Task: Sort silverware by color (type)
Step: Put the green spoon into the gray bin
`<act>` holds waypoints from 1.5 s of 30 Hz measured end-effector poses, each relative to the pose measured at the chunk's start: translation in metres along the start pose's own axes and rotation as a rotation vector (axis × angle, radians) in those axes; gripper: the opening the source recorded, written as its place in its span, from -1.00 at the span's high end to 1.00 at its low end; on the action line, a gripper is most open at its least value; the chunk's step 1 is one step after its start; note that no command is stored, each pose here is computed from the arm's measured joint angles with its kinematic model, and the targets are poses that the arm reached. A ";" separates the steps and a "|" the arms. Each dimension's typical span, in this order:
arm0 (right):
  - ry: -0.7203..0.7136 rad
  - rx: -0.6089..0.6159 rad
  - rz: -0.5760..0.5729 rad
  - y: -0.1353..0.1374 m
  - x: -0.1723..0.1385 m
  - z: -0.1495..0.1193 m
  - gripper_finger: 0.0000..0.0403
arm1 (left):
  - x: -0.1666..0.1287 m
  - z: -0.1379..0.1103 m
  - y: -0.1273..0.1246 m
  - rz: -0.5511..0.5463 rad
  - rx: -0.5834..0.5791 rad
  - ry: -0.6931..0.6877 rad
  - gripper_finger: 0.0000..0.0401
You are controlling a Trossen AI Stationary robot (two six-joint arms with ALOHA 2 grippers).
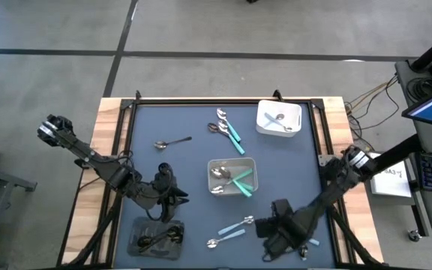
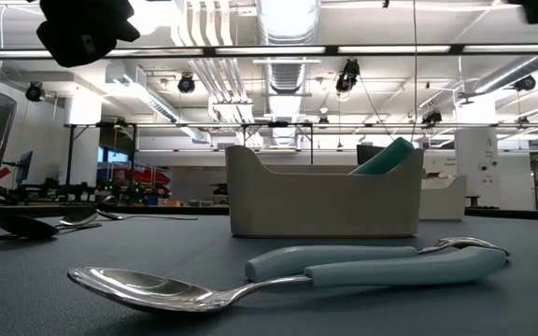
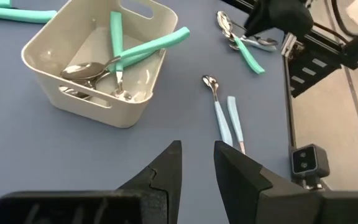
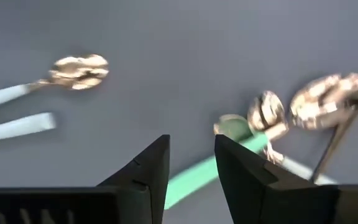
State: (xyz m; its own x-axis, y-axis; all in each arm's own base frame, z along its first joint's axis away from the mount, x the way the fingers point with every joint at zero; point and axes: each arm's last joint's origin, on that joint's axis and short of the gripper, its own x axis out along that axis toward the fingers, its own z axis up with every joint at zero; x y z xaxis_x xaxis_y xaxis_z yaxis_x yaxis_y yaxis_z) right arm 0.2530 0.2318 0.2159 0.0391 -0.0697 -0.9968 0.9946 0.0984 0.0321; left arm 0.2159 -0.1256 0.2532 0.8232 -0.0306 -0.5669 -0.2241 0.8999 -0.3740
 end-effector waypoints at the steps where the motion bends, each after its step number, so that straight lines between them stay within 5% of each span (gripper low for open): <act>1: -0.002 0.026 -0.010 -0.002 0.003 -0.005 0.41 | 0.000 0.001 0.001 0.005 -0.003 -0.004 0.62; 5: 0.045 0.073 -0.094 -0.005 0.018 -0.019 0.41 | 0.002 0.004 0.004 0.025 -0.014 -0.023 0.62; 8: 0.088 -0.034 -0.092 -0.004 0.027 -0.029 0.42 | 0.002 0.004 0.004 0.026 -0.015 -0.024 0.62; 12: 0.106 -0.358 -0.075 -0.003 0.030 -0.032 0.45 | 0.002 0.004 0.004 0.028 -0.012 -0.020 0.62; 21: 0.134 -1.290 -0.038 -0.002 0.036 -0.033 0.48 | 0.000 0.000 -0.001 -0.014 -0.032 0.003 0.62; 27: 0.148 -1.675 -0.035 -0.002 0.044 -0.036 0.49 | -0.004 -0.005 -0.010 -0.065 -0.081 0.000 0.62; 38: 0.157 -1.856 -0.059 -0.001 0.071 -0.048 0.49 | -0.009 -0.001 -0.022 -0.137 -0.142 -0.090 0.62; 45: 0.165 -1.782 -0.068 -0.001 0.074 -0.049 0.62 | -0.010 0.003 -0.025 -0.151 -0.187 -0.140 0.62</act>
State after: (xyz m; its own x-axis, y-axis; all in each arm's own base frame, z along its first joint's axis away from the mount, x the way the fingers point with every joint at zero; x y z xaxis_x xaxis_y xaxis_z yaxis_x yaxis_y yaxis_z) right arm 0.2499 0.2750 0.1383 -0.1134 -0.0402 -0.9927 -0.3036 0.9528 -0.0039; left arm 0.2147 -0.1460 0.2702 0.9158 -0.0861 -0.3922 -0.1751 0.7934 -0.5830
